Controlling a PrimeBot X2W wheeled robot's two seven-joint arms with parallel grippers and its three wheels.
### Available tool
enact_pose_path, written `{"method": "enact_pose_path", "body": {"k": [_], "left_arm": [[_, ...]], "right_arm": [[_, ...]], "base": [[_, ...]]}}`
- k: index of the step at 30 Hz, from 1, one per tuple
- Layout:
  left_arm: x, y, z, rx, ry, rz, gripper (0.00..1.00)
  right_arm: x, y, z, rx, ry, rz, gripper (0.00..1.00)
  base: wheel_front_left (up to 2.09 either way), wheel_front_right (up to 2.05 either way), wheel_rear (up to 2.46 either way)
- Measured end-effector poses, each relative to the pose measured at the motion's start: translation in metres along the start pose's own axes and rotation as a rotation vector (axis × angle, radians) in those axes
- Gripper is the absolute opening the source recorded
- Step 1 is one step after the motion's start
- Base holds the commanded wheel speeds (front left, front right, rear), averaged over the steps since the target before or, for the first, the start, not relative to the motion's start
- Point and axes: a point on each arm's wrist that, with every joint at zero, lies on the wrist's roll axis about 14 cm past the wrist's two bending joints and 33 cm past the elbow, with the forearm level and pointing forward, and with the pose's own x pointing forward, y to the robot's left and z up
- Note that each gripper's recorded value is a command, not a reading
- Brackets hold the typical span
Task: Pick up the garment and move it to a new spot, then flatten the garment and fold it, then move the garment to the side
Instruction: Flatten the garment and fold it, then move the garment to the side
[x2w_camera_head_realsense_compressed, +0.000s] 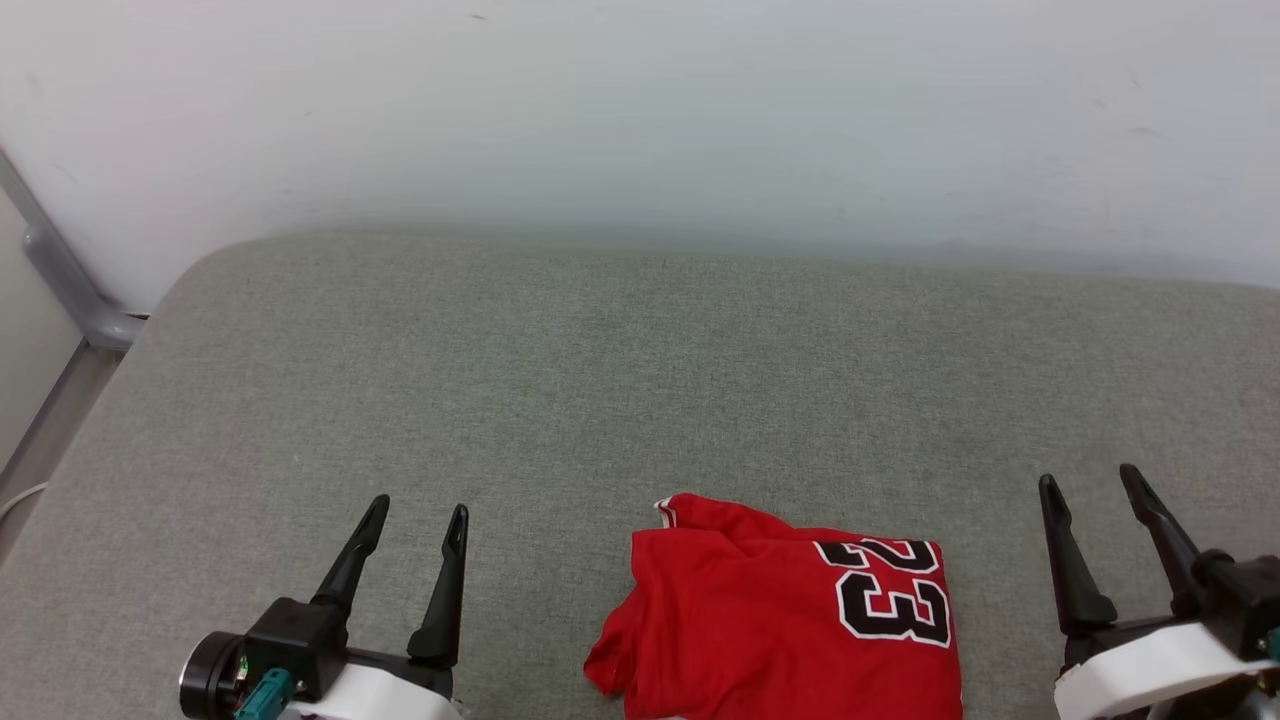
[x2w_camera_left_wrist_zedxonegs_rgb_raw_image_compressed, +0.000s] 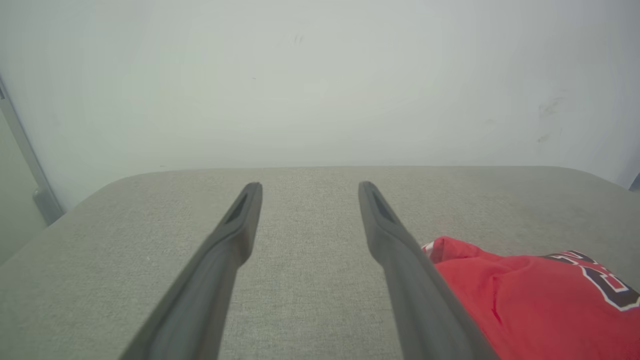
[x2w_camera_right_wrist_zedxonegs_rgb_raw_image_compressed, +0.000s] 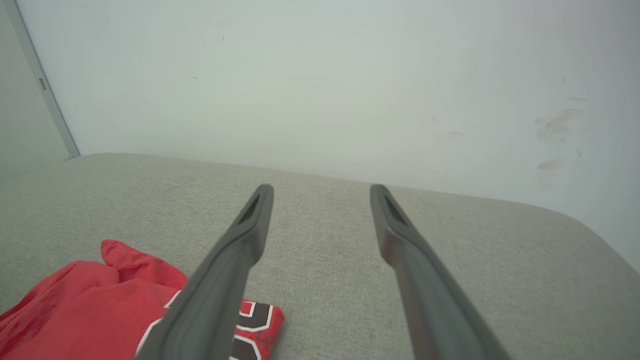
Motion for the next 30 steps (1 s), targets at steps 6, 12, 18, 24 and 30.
{"method": "enact_pose_path", "body": {"k": [6,12,18,24,30], "left_arm": [[-0.001,-0.002,0.005,0.038,-0.015,-0.006,1.00],[0.001,-0.005,0.005,0.039,-0.017,-0.013,1.00],[0.003,-0.005,0.004,0.039,-0.015,-0.014,1.00],[0.004,-0.003,0.000,0.039,-0.001,-0.007,1.00],[0.008,0.000,-0.013,0.028,0.037,0.002,1.00]], "right_arm": [[-0.007,0.003,-0.010,0.044,0.008,-0.029,1.00],[-0.009,0.002,-0.015,0.067,0.020,-0.046,1.00],[-0.007,0.005,-0.027,0.078,0.098,-0.026,1.00],[-0.010,0.023,-0.065,0.137,0.401,0.066,1.00],[-0.024,0.035,-0.104,0.151,0.757,0.131,1.00]], "base": [[0.00,0.00,0.00],[0.00,0.00,0.00],[0.00,0.00,0.00],[0.00,0.00,0.00],[0.00,0.00,0.00]]}}
